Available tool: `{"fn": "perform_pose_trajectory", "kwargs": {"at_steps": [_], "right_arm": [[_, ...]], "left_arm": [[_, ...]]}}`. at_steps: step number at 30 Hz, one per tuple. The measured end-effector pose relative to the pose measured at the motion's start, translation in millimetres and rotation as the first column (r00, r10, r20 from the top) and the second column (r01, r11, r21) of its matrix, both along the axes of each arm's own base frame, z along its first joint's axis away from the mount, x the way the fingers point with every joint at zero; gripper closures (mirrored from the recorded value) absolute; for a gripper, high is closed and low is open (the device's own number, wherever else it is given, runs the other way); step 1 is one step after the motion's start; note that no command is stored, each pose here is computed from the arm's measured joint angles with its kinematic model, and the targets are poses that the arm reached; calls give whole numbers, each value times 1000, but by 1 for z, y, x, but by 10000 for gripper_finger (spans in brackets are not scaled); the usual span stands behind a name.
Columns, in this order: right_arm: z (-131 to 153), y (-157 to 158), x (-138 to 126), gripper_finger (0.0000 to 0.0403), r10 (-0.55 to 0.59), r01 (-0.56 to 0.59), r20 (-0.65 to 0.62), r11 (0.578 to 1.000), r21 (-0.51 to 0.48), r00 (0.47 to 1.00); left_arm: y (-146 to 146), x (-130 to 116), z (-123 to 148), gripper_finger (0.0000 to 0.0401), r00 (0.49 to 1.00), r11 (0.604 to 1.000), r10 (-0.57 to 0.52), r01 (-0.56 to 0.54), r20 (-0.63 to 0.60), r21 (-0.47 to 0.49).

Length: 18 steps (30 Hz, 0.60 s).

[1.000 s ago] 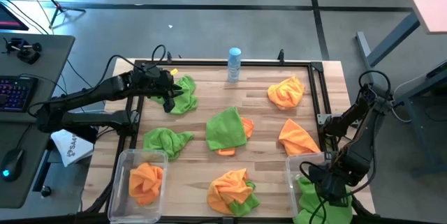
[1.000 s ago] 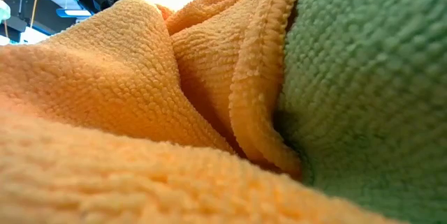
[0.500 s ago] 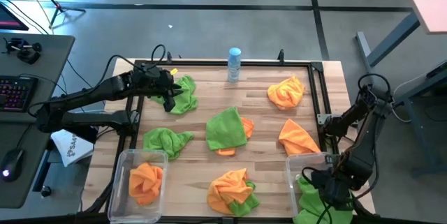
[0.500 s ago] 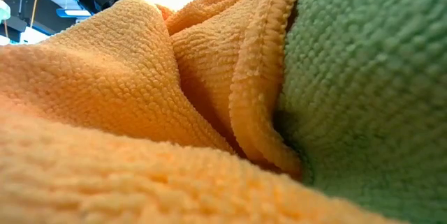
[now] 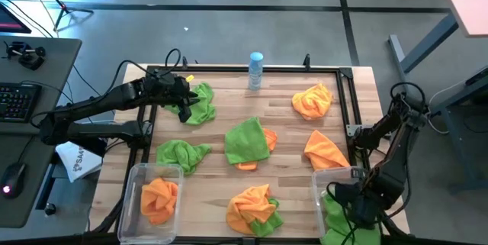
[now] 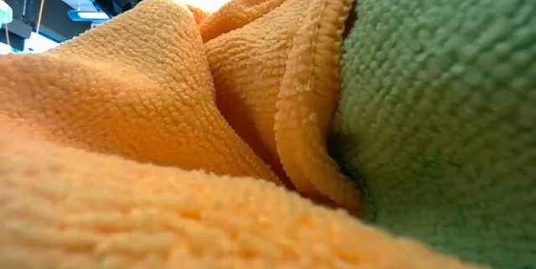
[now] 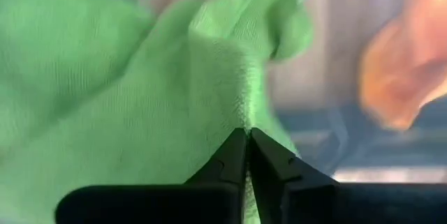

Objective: Sort microfiber towel by color & place in baskets
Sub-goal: Put the green microfiber cloth into the right transparent bin

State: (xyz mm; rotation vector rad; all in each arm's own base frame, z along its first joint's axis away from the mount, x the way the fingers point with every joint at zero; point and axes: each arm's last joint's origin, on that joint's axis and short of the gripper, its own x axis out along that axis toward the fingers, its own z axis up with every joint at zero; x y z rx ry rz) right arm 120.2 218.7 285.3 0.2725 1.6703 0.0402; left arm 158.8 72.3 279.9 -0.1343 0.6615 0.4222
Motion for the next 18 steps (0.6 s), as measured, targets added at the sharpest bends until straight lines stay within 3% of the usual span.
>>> {"fn": "perform_pose_trajectory", "kwargs": {"at_steps": [4,9,15,18], "right_arm": [[2,-11,1,398,-95,119,155,981,-150,983],[1,-25,-3,401,-143,184,151,933,-310,978],[1,-28,-3,402,-197,239,155,911,-337,968],[1,-22,0,402,-165,208,172,939,-275,971]], "left_arm": [[0,0,0,314,1000,1000,1,-1,1,-1],[0,0,0,314,1000,1000,1,-1,1,-1],[0,0,0,314,1000,1000,1,-1,1,-1],[0,0,0,314,1000,1000,1,-1,0,-1]]}}
